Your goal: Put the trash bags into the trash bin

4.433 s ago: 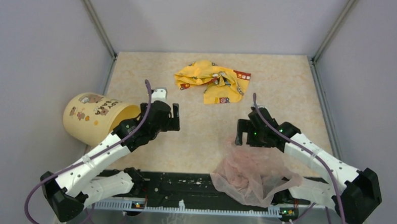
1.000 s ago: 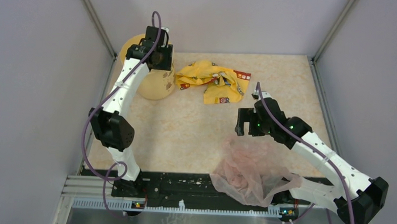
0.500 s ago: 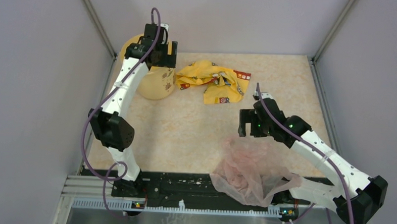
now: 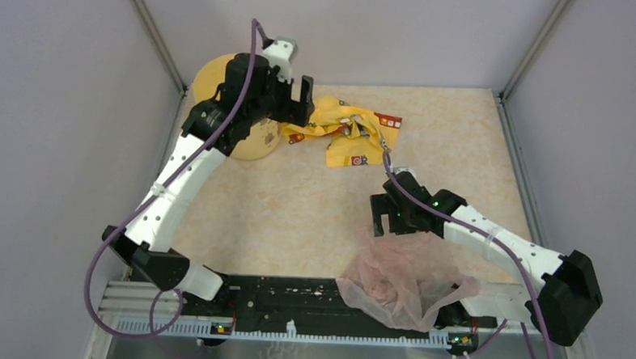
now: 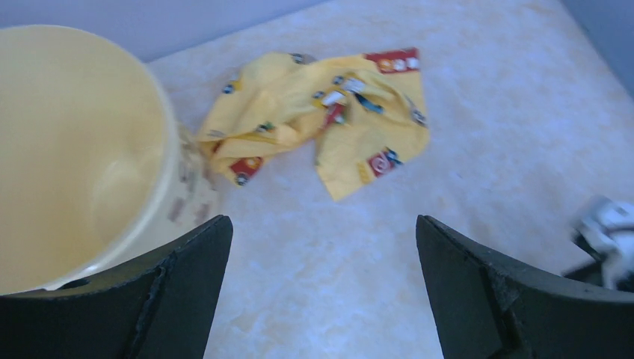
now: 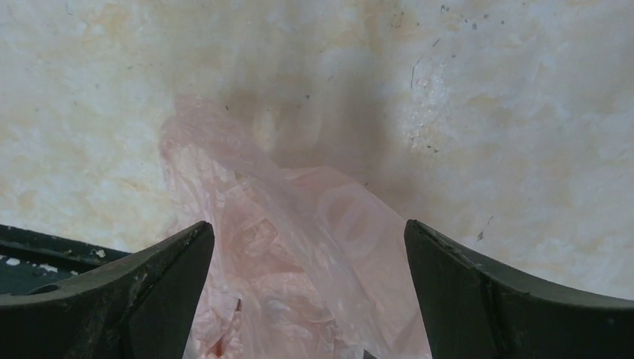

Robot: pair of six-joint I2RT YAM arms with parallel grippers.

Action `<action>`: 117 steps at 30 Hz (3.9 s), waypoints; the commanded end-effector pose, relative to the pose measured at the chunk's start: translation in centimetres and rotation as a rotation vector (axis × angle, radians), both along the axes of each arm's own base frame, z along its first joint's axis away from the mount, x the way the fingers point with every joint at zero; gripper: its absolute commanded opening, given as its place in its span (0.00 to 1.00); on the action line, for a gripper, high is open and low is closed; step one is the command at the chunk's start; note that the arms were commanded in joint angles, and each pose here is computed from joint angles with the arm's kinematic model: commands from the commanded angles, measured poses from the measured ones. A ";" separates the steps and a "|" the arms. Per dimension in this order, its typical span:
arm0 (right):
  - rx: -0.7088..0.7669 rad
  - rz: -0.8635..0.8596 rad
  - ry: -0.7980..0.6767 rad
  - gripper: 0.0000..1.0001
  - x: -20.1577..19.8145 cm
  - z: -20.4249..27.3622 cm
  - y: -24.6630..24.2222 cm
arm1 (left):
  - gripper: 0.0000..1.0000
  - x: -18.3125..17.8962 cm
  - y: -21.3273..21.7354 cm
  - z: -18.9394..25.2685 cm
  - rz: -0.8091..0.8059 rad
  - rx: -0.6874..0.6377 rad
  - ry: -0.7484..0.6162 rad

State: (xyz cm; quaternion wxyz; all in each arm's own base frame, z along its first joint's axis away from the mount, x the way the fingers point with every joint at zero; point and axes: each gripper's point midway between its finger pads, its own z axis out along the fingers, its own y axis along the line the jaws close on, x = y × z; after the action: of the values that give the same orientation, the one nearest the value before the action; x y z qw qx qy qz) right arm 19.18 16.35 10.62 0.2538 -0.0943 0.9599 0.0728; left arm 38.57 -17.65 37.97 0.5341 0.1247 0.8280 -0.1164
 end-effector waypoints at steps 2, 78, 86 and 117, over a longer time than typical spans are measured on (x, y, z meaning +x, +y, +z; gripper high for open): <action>-0.011 -0.068 -0.032 0.96 1.0 -1.6 0.2 | 0.98 -5.4 -5.2 -2.6 -0.214 -0.126 0.072; 0.286 0.345 -0.353 0.44 6.5 12.7 13.8 | 0.00 -11.0 -7.4 -18.1 -0.358 -0.202 0.188; 0.120 0.040 -0.353 0.92 6.2 12.3 6.4 | 0.00 -9.1 -2.3 -19.8 -0.017 -0.117 0.221; 0.257 -0.503 -0.099 0.75 7.1 -3.7 -5.3 | 0.00 -8.1 -1.5 -20.4 -0.027 -0.186 0.269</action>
State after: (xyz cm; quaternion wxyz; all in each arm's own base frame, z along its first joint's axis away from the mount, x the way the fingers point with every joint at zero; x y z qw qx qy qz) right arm 25.03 10.78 7.90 0.3087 0.1715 0.9281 0.1184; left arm 29.82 -18.37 16.43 0.4110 0.0629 0.8880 -0.1962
